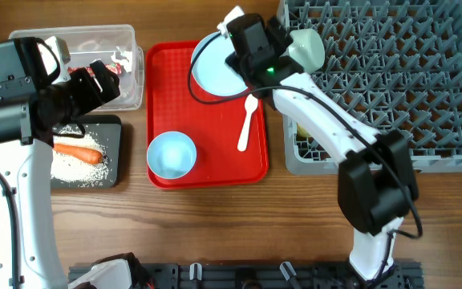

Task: Sort waste into correct bins and load items into the dishwasher rack
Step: 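Reach the right gripper to the light-blue bowl and grasp its rim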

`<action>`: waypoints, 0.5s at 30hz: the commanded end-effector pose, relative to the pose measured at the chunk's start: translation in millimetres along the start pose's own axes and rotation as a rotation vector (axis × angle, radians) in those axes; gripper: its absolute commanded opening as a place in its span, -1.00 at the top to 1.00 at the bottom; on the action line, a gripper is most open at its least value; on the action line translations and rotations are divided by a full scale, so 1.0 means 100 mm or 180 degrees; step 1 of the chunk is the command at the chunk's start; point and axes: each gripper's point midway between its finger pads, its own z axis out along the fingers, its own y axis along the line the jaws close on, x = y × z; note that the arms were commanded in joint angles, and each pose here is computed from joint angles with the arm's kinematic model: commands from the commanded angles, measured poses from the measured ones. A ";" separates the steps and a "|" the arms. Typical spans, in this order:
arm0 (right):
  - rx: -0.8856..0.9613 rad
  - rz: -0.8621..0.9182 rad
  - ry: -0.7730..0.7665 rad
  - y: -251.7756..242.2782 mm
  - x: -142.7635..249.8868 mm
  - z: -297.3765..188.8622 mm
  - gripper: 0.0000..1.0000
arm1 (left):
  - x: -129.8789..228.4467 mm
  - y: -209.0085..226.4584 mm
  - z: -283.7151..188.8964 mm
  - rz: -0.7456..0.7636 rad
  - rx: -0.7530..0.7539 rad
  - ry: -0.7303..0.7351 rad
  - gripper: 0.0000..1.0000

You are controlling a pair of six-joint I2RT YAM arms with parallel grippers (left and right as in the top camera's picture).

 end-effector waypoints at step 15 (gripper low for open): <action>-0.2375 0.2394 0.1334 2.07 0.69 -0.47 -0.34 | -0.04 0.00 -0.02 0.0018 -0.0011 -0.0042 -1.00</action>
